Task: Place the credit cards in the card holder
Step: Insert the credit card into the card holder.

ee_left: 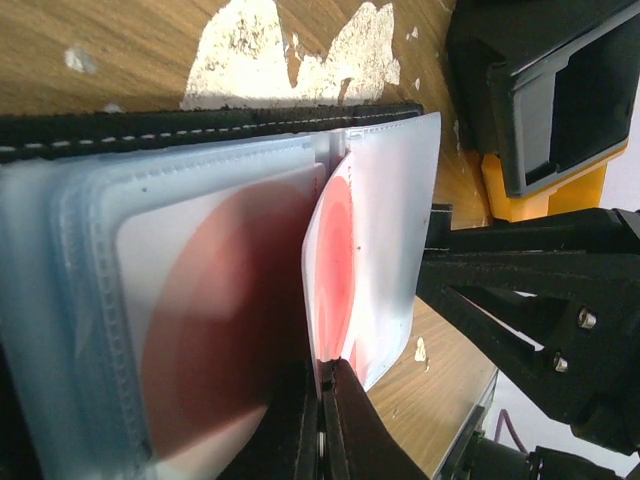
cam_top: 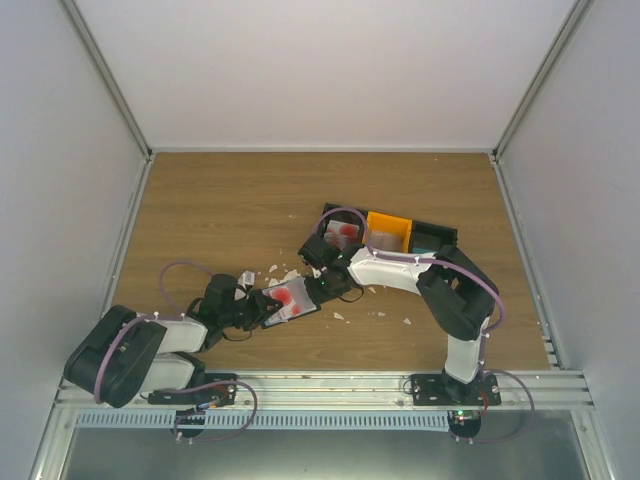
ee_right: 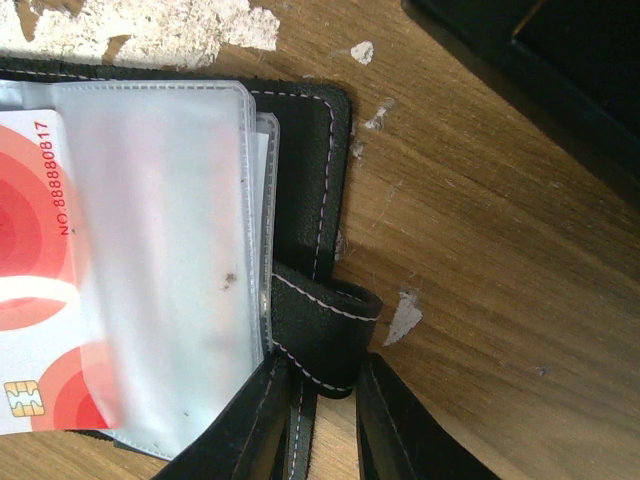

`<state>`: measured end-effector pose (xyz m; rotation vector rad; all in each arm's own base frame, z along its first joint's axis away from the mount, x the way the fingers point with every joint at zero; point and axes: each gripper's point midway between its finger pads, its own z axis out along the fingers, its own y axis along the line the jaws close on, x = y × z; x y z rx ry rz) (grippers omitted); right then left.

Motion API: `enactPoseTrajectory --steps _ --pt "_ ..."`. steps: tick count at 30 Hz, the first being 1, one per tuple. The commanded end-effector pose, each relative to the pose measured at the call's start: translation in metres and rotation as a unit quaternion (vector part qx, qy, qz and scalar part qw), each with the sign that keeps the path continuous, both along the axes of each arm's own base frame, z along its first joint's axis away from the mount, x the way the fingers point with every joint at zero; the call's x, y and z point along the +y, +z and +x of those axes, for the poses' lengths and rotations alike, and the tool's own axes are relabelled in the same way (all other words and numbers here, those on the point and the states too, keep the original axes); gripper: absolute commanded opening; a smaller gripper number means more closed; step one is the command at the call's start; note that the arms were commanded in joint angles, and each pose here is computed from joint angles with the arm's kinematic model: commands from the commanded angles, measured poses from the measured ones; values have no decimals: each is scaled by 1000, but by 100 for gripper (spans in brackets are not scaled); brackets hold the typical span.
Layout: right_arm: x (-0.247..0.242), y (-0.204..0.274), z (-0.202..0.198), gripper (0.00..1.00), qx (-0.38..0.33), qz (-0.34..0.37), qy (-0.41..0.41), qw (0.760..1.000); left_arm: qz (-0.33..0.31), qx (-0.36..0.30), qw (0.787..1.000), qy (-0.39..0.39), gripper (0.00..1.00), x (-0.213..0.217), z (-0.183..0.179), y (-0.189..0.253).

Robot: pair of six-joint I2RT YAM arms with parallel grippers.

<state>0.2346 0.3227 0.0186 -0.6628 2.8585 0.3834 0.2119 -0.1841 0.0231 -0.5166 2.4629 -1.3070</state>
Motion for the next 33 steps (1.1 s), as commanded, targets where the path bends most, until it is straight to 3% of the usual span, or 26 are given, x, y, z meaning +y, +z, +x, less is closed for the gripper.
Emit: enactPoseTrajectory --steps 1,22,27,33 --pt "-2 -25 -22 19 46 -21 15 999 20 43 999 0 2 6 -12 -21" --pt "4 -15 -22 16 44 -6 19 999 33 7 997 -66 24 -9 -1 -18" --pt "0 -1 -13 17 16 -7 -2 1000 59 7 996 -70 36 -4 -2 -17" --pt "-2 9 -10 23 2 1 -17 1000 87 25 994 -53 63 7 -8 -12"
